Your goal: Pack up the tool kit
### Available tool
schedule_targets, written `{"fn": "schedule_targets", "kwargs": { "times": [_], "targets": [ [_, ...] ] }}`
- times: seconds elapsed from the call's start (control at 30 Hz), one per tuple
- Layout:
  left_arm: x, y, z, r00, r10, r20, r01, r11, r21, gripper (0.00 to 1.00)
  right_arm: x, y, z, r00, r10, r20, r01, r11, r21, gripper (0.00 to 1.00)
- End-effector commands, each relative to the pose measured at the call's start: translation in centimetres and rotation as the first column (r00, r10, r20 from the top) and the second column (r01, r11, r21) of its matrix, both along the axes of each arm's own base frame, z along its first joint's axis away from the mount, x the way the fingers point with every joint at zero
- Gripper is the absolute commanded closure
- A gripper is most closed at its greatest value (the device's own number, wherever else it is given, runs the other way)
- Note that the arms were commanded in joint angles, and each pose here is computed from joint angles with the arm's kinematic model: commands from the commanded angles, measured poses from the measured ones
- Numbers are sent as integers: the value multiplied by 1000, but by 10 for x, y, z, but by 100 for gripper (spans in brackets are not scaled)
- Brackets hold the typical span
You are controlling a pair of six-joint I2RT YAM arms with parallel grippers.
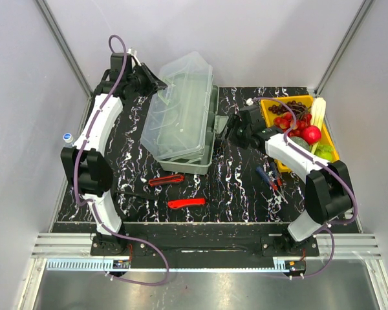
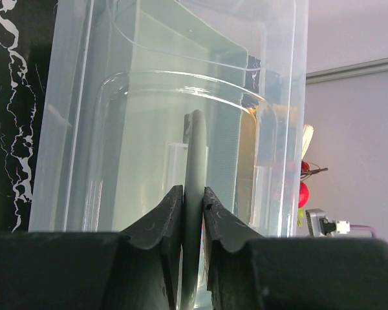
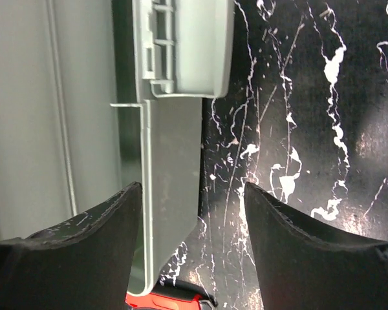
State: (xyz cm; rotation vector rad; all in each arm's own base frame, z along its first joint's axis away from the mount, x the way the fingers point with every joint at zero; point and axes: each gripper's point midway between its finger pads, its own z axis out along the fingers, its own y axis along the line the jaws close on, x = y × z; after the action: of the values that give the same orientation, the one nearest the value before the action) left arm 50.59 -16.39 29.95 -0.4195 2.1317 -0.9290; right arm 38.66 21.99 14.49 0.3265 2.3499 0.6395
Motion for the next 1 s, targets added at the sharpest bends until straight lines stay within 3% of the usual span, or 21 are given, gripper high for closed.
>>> {"fn": "schedule_targets", "kwargs": {
  "times": [0.0, 0.57, 0.7, 0.97],
  "targets": [
    [5, 13, 96, 962, 80, 261, -54, 993, -103, 100, 1, -3, 18, 998, -4, 55, 4, 1000, 12, 32],
    [4, 14, 100, 963, 59, 262, -19, 988, -152, 100, 6, 41, -9, 990, 142, -16, -142, 990, 8, 39],
    [2, 8, 104, 954, -6, 299, 54, 987, -152, 100, 15, 41, -18, 990, 133, -49, -135, 990, -31, 52],
    [1, 12, 101, 938, -115, 328, 164, 979, -125, 100, 28, 27, -35, 987, 100, -124, -119, 980, -158, 66]
  ]
}}
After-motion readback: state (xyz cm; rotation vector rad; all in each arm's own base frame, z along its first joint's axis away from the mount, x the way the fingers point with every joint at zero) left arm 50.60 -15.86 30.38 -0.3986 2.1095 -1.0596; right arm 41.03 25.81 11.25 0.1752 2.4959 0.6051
